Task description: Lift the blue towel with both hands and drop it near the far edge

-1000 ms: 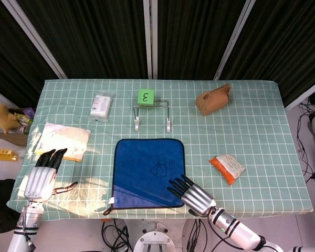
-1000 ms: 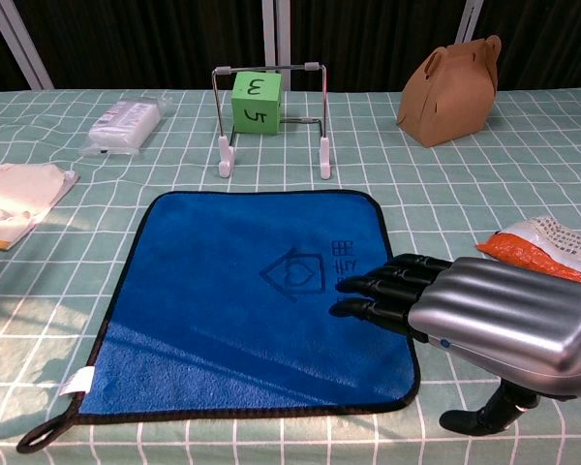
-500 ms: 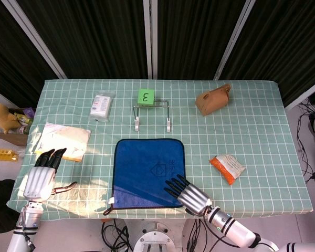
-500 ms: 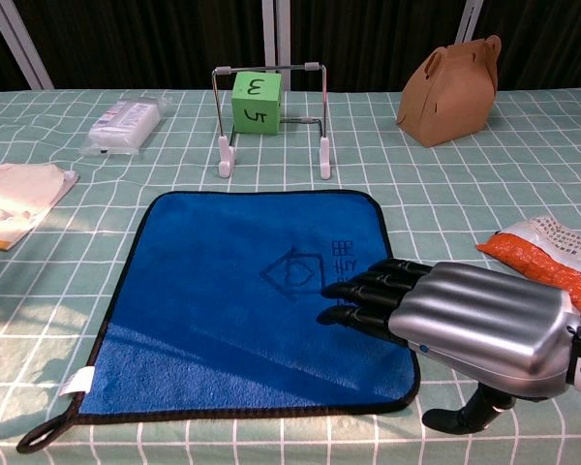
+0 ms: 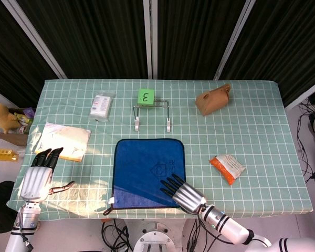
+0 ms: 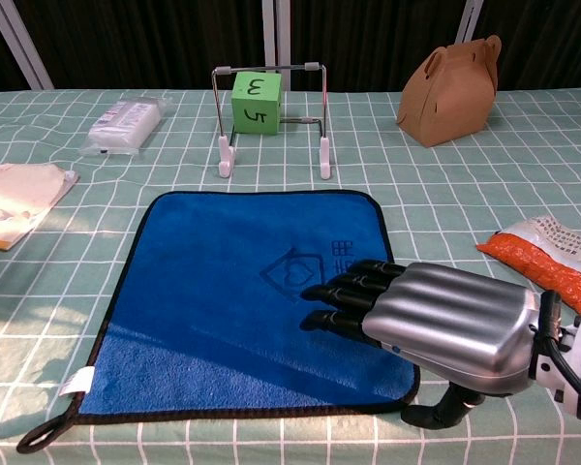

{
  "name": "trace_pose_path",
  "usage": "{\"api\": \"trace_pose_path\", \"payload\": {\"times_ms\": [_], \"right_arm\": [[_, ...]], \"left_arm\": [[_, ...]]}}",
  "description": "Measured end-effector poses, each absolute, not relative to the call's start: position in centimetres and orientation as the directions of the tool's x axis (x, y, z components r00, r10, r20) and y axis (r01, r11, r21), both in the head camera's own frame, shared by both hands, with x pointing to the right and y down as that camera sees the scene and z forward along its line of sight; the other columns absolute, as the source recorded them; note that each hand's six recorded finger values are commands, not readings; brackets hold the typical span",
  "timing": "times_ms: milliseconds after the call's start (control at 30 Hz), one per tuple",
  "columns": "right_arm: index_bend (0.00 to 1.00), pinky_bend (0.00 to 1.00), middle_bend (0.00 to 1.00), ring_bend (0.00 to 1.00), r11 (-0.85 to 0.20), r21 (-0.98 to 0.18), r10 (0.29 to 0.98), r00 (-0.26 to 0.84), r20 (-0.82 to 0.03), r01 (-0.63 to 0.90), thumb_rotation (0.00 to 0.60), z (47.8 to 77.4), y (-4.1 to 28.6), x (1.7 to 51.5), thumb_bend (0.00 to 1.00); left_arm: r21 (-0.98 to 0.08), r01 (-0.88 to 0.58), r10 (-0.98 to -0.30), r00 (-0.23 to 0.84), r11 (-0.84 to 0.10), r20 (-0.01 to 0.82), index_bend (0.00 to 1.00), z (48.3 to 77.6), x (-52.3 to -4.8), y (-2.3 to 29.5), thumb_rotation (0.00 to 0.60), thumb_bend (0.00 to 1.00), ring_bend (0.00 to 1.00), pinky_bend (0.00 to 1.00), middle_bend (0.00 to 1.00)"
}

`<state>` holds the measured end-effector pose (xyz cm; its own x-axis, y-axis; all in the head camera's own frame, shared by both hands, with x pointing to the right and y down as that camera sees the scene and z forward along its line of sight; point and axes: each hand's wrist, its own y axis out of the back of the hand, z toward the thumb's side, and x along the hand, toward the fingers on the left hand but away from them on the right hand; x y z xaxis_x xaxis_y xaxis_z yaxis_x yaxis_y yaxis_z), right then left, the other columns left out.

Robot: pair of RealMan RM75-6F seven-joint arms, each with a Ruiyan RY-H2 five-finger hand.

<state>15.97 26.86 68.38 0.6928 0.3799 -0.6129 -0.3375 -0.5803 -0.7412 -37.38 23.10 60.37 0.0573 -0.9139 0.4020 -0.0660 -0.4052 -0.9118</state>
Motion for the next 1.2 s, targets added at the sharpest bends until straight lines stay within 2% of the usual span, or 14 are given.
{"api": "trace_pose_path", "payload": {"times_ms": [200, 400, 700, 833, 967, 1200], "right_arm": [[0.16, 0.00, 0.00, 0.00, -0.577, -0.743, 0.383, 0.691, -0.614, -0.340, 0.600, 68.5, 26.6, 15.8, 0.35], [0.17, 0.00, 0.00, 0.00, -0.569, -0.751, 0.393, 0.692, -0.606, -0.334, 0.600, 68.6, 26.3, 15.6, 0.44], [0.19, 0.00, 0.00, 0.00, -0.555, -0.780, 0.438, 0.696, -0.569, -0.288, 0.600, 68.8, 25.5, 15.4, 0.53], [0.21, 0.00, 0.00, 0.00, -0.554, -0.787, 0.450, 0.698, -0.557, -0.271, 0.600, 69.0, 25.2, 15.3, 0.54], [0.27, 0.00, 0.00, 0.00, -0.546, -0.801, 0.465, 0.706, -0.534, -0.246, 0.600, 68.9, 24.9, 15.1, 0.54], [0.49, 0.00, 0.00, 0.00, -0.533, -0.820, 0.479, 0.724, -0.496, -0.209, 0.600, 68.7, 24.8, 14.9, 0.53]], "left_arm": [[-0.911, -0.070, -0.914, 0.058, -0.405, 0.402, 0.10, 60.4, -37.4, 23.0, 0.402, 0.03, 0.12, 0.15, 0.14], [-0.913, -0.071, -0.915, 0.056, -0.403, 0.400, 0.10, 60.3, -37.6, 23.0, 0.401, 0.03, 0.12, 0.15, 0.14], [-0.912, -0.075, -0.915, 0.053, -0.404, 0.401, 0.10, 60.4, -37.7, 23.1, 0.415, 0.03, 0.12, 0.15, 0.14], [-0.912, -0.075, -0.915, 0.052, -0.404, 0.401, 0.10, 60.4, -37.8, 23.0, 0.418, 0.03, 0.12, 0.15, 0.14], [-0.911, -0.075, -0.914, 0.049, -0.406, 0.403, 0.10, 60.4, -37.9, 23.1, 0.419, 0.03, 0.12, 0.15, 0.14], [-0.911, -0.077, -0.914, 0.051, -0.405, 0.402, 0.10, 60.4, -37.8, 23.1, 0.425, 0.03, 0.12, 0.15, 0.14]]}}
